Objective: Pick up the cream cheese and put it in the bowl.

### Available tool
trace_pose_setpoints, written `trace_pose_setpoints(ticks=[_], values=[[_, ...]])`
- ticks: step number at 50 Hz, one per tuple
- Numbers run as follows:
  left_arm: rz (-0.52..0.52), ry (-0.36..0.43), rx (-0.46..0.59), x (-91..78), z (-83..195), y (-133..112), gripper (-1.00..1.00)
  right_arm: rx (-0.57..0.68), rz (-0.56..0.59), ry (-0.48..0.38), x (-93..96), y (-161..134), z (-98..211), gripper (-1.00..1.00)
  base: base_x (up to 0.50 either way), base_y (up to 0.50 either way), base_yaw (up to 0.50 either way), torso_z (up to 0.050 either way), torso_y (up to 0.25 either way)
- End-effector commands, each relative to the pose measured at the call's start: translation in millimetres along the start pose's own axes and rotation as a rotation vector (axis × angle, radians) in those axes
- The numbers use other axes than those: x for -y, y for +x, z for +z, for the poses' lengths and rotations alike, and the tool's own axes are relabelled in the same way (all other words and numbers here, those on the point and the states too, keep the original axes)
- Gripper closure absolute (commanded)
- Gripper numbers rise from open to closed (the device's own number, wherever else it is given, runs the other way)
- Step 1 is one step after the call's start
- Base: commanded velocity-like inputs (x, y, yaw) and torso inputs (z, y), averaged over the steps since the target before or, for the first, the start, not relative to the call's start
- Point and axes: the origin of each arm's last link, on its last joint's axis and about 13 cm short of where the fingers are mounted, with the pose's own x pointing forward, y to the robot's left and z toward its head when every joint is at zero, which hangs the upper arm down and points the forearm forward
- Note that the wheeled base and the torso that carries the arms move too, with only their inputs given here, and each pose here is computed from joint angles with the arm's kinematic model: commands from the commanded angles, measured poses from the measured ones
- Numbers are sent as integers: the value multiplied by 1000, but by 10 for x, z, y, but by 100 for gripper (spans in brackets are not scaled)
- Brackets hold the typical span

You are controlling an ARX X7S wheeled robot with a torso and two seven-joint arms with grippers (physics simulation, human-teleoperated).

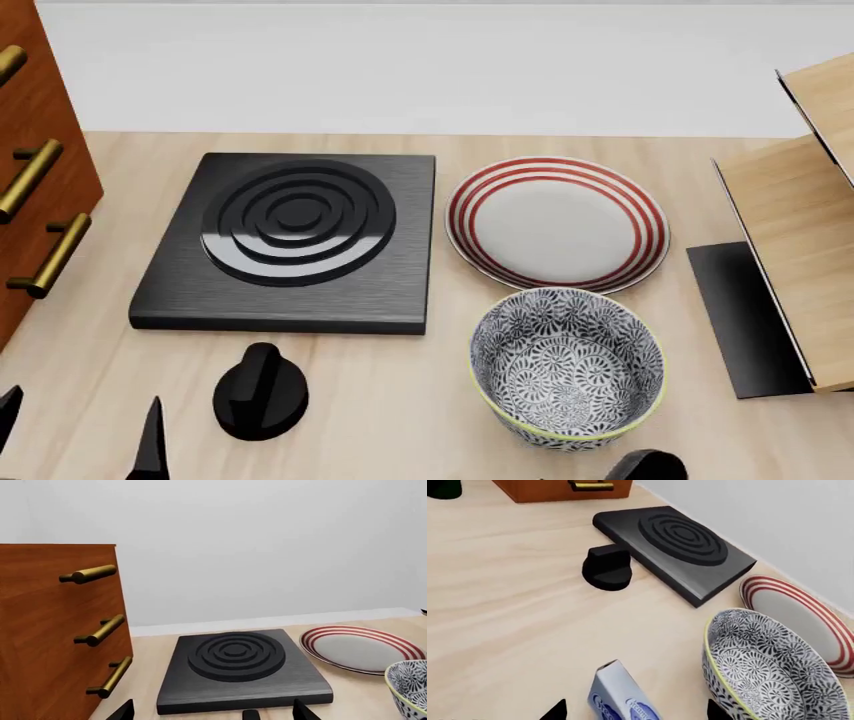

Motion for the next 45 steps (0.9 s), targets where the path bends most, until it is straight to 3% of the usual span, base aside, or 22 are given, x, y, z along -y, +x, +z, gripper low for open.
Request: trace_pose_setpoints(ticks=[1,12,45], values=[[2,2,0,4,-5,1,-100,-39,-4,21,86,54,-83,-100,0,0,0,0,0],[5,-3,-2,5,-3,15,-100,-80,-2,60,186,136,-209,-100,0,0,0,0,0],[-4,13,-9,45,-14,35,-100,-138,10,73,214,162,-415,-100,0,0,0,0,0]])
